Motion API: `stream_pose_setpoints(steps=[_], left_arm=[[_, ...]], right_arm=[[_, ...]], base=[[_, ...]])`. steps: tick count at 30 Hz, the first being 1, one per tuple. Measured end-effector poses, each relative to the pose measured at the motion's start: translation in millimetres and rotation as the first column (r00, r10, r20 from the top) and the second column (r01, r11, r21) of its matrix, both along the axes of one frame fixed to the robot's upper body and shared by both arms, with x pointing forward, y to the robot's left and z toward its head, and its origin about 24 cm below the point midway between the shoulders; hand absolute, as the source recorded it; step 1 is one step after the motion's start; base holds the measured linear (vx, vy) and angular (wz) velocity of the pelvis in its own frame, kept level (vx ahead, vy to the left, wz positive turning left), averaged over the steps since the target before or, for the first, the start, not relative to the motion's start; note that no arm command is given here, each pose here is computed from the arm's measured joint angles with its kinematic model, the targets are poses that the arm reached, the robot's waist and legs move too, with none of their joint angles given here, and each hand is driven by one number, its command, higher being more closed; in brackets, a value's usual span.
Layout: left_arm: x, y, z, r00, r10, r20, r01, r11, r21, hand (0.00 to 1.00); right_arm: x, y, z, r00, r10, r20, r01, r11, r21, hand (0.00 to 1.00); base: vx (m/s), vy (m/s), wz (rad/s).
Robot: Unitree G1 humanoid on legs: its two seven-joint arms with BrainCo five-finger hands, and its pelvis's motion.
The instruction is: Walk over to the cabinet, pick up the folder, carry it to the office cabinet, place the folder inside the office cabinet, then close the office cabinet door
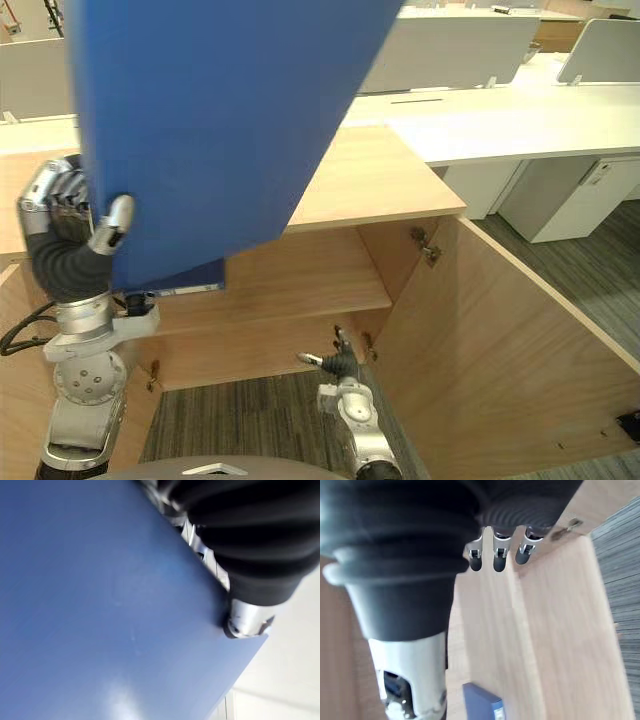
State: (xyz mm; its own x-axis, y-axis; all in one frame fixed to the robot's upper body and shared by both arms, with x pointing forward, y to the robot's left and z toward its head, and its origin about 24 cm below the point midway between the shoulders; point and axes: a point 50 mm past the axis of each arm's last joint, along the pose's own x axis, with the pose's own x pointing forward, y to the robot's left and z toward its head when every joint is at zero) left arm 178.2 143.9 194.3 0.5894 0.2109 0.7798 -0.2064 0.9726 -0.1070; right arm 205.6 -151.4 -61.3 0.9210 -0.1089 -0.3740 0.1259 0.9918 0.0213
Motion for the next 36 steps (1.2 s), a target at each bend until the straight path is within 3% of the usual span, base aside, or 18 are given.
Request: stream_pose_setpoints(steps=[5,10,17,28,36], left_arm=[[-3.7,11.3,-7.6,0.999,0.021,-0.037,-0.025,0.995,-0.1,1.0],[-9.1,15.8,-21.2,0.992,0.041,-0.121,-0.053,0.994,-0.092,1.0],[-8.5,13.8,-23.6,0.99,0.013,-0.141,-0.021,0.998,-0.059,1.0],[2.5,2.7,-42.7,0.967,-0.073,-0.243,0.074,0.997,-0.006,1.0],[5.4,-15.2,-49.9,0.937,-0.21,-0.279,0.213,0.977,-0.023,1.0]], right_arm=[[13.9,5.8,46.5,0.971,-0.013,0.238,0.003,0.999,0.04,0.0],[14.9,6.8,110.2,0.85,-0.057,0.524,0.001,0.994,0.107,0.0],[9.5,-1.5,162.4,0.681,-0.105,0.725,-0.017,0.987,0.158,0.0],[18.3,-5.2,198.0,0.54,-0.104,0.836,-0.199,0.949,0.246,0.0],[25.1,-1.3,200.0,0.533,-0.098,0.84,-0.306,0.903,0.3,0.0]], base=[[0.0,0.0,0.0],[0.0,0.0,0.0],[0.0,0.0,0.0],[0.0,0.0,0.0],[0.0,0.001,0.0]])
